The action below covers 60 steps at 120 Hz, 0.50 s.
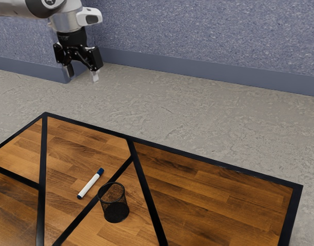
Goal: Put the marker into the pen holder.
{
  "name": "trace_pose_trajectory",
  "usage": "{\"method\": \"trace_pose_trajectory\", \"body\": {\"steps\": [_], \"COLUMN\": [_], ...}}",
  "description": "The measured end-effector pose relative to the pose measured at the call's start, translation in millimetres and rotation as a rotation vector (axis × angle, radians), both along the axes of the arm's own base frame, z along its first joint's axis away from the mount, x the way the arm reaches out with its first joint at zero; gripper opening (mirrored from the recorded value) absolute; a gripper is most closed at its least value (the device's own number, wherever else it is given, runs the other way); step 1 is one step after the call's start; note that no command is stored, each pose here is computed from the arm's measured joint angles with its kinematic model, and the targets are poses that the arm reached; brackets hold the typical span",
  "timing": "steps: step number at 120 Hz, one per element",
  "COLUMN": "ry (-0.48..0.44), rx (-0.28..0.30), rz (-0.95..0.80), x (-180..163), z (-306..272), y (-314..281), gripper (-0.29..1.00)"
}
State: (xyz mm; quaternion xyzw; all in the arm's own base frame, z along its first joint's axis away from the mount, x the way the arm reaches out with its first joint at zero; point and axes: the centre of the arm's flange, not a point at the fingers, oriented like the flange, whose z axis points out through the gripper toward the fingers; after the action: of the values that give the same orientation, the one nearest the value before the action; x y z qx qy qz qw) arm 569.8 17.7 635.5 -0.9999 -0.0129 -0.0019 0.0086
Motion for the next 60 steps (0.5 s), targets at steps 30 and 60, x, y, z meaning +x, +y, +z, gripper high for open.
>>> {"method": "trace_pose_trajectory", "body": {"steps": [30,60], "ry": [0.035,0.158], "rx": [0.012,0.027], "rz": [-0.034,-0.030], "x": [-1,14], "z": [-14,-148], "y": [-17,-10], "gripper": [0.70,0.70]}}
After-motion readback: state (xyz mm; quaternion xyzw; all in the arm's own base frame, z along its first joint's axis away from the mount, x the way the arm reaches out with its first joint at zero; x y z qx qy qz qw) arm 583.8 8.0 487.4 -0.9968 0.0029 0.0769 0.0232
